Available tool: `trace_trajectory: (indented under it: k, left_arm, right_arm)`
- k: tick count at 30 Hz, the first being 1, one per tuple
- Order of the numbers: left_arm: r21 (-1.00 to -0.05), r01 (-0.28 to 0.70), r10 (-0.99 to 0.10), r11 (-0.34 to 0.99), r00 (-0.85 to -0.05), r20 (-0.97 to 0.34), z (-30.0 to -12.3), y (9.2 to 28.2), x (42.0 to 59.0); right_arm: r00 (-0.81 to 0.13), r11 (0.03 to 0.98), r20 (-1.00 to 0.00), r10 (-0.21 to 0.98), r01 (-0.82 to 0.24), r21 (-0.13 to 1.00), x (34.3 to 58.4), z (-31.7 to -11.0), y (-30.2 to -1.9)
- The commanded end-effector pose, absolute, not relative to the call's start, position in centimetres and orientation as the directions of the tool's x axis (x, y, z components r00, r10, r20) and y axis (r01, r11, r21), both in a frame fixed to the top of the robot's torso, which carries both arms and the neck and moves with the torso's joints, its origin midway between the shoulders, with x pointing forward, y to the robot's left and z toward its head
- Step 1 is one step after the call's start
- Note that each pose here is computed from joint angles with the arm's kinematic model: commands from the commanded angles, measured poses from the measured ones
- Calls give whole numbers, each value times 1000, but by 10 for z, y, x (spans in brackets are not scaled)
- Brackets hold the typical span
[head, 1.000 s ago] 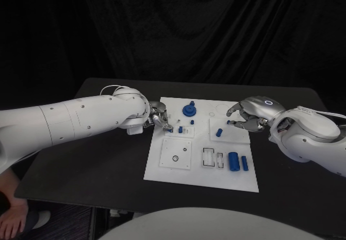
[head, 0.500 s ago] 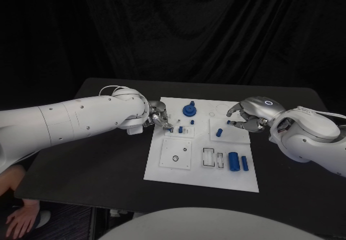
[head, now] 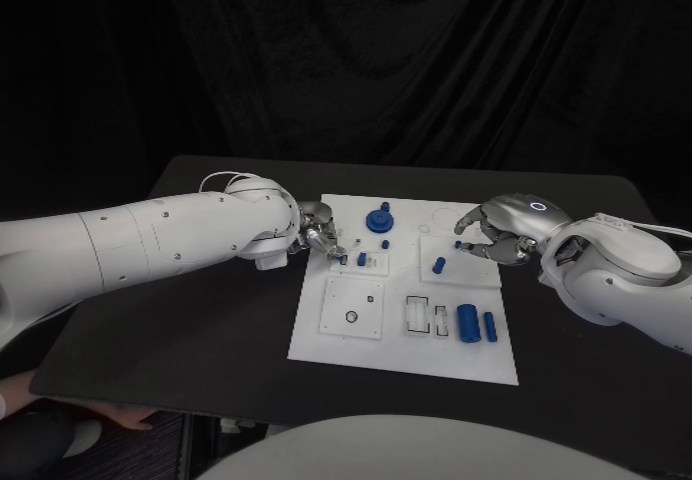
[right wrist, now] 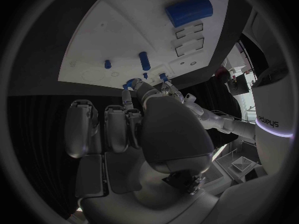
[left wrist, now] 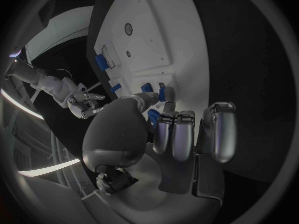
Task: Assemble the parts on the task board
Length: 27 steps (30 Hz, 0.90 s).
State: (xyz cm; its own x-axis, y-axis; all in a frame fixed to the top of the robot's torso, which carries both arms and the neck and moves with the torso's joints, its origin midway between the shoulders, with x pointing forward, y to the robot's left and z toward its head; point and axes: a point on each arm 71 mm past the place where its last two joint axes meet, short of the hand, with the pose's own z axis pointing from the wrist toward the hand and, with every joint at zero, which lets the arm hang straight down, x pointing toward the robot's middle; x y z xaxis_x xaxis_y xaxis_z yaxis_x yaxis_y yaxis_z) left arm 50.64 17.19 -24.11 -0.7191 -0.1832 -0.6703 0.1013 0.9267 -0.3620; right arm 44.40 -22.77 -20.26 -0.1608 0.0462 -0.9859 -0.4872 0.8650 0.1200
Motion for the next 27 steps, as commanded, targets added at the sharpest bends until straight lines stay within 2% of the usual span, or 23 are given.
trace_trajectory:
  k: [1,27]
  left_arm:
    - [-367,101,-190,925,-714,-674,-241,170,506]
    - [-340,98,-160,935,-741,-653,-244,166,500]
  right_arm:
    - [-166,874,-985,40,-472,115,444,-204,-229]
    - [-173,877,-984,38,-467,116,444,-207,-230]
